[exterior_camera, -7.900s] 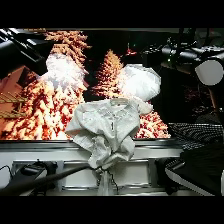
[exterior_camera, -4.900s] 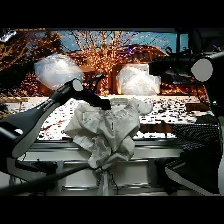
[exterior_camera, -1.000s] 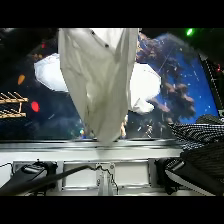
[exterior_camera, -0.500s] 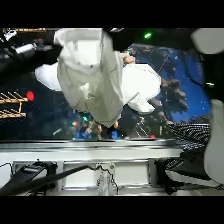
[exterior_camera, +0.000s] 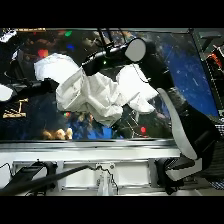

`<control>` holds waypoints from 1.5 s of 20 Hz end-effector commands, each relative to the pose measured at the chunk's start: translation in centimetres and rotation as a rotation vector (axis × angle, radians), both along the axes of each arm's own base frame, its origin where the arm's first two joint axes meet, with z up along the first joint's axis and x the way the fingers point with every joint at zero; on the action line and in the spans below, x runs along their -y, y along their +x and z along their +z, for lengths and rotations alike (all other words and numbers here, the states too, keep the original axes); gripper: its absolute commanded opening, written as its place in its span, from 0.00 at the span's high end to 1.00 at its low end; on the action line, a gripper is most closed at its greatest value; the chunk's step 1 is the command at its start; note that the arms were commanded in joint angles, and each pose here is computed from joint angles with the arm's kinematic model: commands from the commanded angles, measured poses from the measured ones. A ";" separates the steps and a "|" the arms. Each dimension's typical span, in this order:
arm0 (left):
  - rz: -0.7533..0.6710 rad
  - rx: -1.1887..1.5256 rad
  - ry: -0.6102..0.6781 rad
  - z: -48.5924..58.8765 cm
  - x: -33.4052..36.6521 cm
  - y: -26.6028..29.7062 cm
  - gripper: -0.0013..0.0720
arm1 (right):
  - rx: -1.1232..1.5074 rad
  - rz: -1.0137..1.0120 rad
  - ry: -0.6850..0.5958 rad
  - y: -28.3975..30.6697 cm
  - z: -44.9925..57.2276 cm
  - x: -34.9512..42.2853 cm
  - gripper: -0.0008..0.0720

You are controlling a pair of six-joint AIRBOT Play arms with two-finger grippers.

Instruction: Fold the clothes and pants, and hang the long-sleeved shirts on hangers.

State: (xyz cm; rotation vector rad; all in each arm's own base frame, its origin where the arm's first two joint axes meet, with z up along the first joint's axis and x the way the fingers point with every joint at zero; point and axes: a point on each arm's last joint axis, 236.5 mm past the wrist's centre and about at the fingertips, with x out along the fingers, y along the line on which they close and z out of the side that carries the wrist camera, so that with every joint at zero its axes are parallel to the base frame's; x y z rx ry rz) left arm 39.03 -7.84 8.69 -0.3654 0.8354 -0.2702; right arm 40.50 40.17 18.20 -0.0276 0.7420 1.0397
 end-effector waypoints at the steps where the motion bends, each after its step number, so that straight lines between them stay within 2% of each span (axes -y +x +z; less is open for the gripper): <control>1: 0.071 -0.017 -0.003 -0.8 -2.3 0.2 0.57 | -0.024 0.005 0.013 0.6 -1.9 -1.4 0.95; 5: 0.244 -0.053 0.004 -1.1 -9.9 -0.6 0.57 | -0.011 0.017 0.007 0.6 -1.9 -1.4 0.95; 9: 0.531 -0.079 0.139 -0.6 -22.4 -5.2 0.58 | -0.006 0.041 -0.014 0.2 -2.3 -1.3 0.95; 11: 0.658 -0.067 0.184 -0.2 -27.7 -7.8 0.63 | 0.003 0.047 -0.016 0.2 -2.3 -1.3 0.95; 12: 0.679 -0.083 0.249 -0.4 -30.0 -9.4 0.72 | 0.003 0.047 -0.016 0.2 -2.3 -1.3 0.95; 16: 0.822 -0.014 0.543 3.0 -38.5 -12.6 0.73 | 0.034 0.077 -0.035 0.1 -2.4 -1.2 0.95; 18: 0.786 -0.076 0.699 4.1 -41.2 -13.2 0.72 | 0.061 0.090 -0.053 0.3 -2.6 -1.1 0.95; 21: 0.654 -0.278 0.932 3.1 -44.7 -13.8 0.72 | 0.093 0.078 -0.078 1.0 -2.9 -0.7 0.95; 22: 0.607 -0.329 0.981 2.1 -45.4 -13.6 0.69 | 0.104 0.071 -0.079 1.3 -2.9 -0.6 0.95; 23: 0.572 -0.359 0.985 0.7 -45.6 -13.0 0.66 | 0.120 0.070 -0.079 1.6 -2.7 -0.6 0.95; 30: 0.447 -0.428 0.923 -7.8 -45.9 -9.4 0.67 | 0.156 0.051 -0.059 2.3 -2.1 -0.8 0.95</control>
